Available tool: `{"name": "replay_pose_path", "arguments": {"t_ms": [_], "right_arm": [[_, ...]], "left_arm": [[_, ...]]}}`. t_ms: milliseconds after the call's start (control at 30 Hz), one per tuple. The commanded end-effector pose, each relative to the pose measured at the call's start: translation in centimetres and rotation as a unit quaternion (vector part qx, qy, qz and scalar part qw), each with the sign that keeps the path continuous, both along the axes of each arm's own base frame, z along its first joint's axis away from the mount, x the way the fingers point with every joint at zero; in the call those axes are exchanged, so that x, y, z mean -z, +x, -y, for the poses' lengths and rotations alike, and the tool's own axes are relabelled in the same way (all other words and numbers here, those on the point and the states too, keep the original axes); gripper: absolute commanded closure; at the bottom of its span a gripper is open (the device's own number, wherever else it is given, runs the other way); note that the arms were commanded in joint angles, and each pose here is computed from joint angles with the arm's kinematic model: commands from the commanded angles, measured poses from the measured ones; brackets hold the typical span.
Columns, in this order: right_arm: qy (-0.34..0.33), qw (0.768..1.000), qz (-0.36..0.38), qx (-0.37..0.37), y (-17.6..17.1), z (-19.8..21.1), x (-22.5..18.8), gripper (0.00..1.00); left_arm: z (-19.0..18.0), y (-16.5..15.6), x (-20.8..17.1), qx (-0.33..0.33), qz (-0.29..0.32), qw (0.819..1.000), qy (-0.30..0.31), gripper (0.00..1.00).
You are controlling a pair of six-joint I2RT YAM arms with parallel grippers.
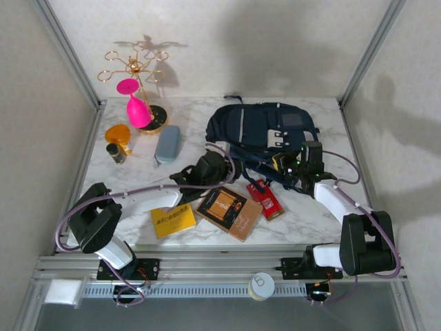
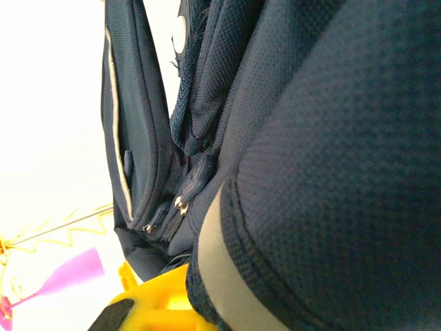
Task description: Pack books, pencil case, and school supplies into a backpack
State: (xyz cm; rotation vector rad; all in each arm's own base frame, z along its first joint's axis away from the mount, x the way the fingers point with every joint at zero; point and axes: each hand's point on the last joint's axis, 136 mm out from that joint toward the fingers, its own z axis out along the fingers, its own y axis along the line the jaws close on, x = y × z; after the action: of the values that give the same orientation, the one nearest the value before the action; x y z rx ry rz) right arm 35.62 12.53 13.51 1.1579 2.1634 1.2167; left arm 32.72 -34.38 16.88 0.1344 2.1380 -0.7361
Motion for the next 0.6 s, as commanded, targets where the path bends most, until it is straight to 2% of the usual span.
{"name": "replay_pose_path", "arguments": {"t_ms": [0, 100, 267, 367, 467, 567], "right_arm": [[0.026, 0.998, 0.05, 0.002, 0.6, -0.7, -3.5, 1.0], [0.026, 0.998, 0.048, 0.001, 0.5, -0.8, -3.6, 1.0], [0.028, 0.998, 0.052, -0.001, 0.4, -0.9, -3.8, 1.0], [0.026, 0.998, 0.054, 0.003, 0.4, -0.8, -3.8, 1.0], [0.026, 0.998, 0.052, 0.001, 0.4, -0.8, -3.7, 1.0], [0.028, 0.998, 0.052, -0.001, 0.5, -1.0, -3.7, 1.0]], "left_arm": [[2.5, -0.7, 0.2, 0.018, 0.046, 0.999, 0.019, 0.5], [5.2, -0.5, 1.1, 0.028, 0.063, 0.997, 0.024, 0.5], [8.3, 1.2, 3.0, 0.014, 0.056, 0.998, 0.022, 0.49], [10.2, 1.7, 3.3, 0.035, 0.067, 0.997, 0.007, 0.48], [10.5, 2.9, 4.3, 0.015, 0.069, 0.997, 0.012, 0.49], [11.2, 3.3, 5.1, 0.028, 0.065, 0.997, 0.007, 0.52]]}}
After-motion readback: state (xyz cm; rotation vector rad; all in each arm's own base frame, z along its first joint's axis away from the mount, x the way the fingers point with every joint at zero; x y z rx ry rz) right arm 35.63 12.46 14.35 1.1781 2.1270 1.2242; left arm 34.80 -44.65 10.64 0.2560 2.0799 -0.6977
